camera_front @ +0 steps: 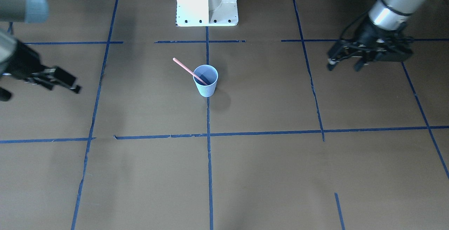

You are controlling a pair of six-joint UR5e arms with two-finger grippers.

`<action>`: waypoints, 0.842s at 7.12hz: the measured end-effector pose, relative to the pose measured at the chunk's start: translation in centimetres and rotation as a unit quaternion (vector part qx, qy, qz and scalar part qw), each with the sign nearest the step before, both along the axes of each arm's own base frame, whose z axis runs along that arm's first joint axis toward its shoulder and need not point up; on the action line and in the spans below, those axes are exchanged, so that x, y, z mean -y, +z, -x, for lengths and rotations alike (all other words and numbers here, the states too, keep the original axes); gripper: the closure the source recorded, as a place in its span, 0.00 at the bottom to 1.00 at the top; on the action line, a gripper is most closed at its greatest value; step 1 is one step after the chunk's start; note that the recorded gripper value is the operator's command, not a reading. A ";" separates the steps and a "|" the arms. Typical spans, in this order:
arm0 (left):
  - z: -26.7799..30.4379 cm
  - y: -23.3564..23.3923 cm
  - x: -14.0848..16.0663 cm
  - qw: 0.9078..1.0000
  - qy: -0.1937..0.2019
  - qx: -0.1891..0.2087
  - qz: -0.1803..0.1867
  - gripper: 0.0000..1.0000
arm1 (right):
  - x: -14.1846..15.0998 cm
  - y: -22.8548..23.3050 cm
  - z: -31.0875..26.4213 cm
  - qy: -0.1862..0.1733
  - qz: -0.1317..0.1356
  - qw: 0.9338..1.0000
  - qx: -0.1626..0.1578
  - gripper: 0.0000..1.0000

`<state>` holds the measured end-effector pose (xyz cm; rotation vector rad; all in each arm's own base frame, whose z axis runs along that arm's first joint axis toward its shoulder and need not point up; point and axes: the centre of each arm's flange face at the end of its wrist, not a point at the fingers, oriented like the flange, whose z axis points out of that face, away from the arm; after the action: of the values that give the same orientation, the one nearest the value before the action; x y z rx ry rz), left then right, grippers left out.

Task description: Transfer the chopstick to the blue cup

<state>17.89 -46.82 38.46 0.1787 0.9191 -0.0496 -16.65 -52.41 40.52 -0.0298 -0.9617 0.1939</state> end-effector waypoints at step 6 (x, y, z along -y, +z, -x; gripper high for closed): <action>24.9 19.2 1.1 0.983 0.127 0.111 -0.069 0.00 | -7.6 20.3 -26.4 -0.144 -0.118 0.975 -0.119 0.00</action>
<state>-6.99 -47.96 57.64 0.1896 0.7155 0.2658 9.78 -44.84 60.78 0.0703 -0.7255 -0.1824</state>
